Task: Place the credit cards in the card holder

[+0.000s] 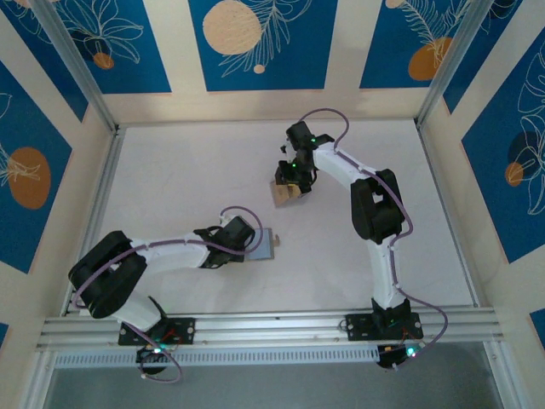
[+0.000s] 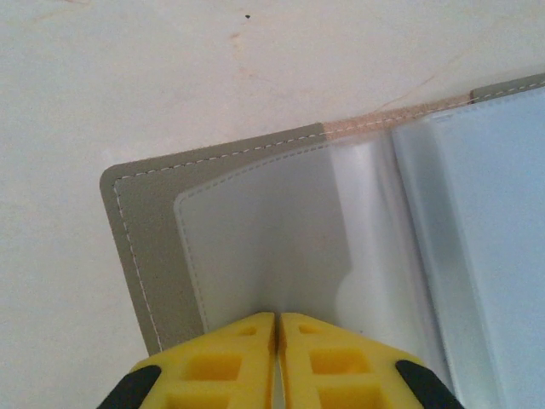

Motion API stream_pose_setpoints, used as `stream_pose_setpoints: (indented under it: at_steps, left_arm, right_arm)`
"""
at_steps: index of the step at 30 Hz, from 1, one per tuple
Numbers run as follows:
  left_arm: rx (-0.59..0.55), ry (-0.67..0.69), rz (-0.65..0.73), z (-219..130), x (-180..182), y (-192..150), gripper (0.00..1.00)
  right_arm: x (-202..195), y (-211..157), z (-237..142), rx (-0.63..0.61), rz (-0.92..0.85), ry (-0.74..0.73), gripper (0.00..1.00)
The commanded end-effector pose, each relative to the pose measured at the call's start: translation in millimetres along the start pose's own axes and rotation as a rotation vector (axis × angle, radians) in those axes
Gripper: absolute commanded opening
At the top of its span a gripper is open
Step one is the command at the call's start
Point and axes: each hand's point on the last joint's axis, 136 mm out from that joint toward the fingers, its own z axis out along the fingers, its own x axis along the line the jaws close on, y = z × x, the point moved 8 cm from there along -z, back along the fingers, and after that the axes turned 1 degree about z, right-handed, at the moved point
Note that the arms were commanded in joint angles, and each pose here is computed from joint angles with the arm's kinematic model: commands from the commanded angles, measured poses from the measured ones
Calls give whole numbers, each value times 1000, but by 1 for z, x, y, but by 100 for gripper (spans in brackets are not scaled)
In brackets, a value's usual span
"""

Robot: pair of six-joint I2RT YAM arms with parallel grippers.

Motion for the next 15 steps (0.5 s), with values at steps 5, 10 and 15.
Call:
stream_pose_setpoints:
  at_steps: [5, 10, 15]
  left_arm:
    - [182, 12, 34, 19, 8, -39, 10]
    - [183, 9, 33, 19, 8, -39, 10]
    - [182, 6, 32, 20, 7, -39, 10]
  right_arm:
    - [13, -4, -13, 0, -32, 56, 32]
    - [19, -4, -11, 2, -47, 25, 32]
    - [26, -5, -9, 5, -65, -28, 32]
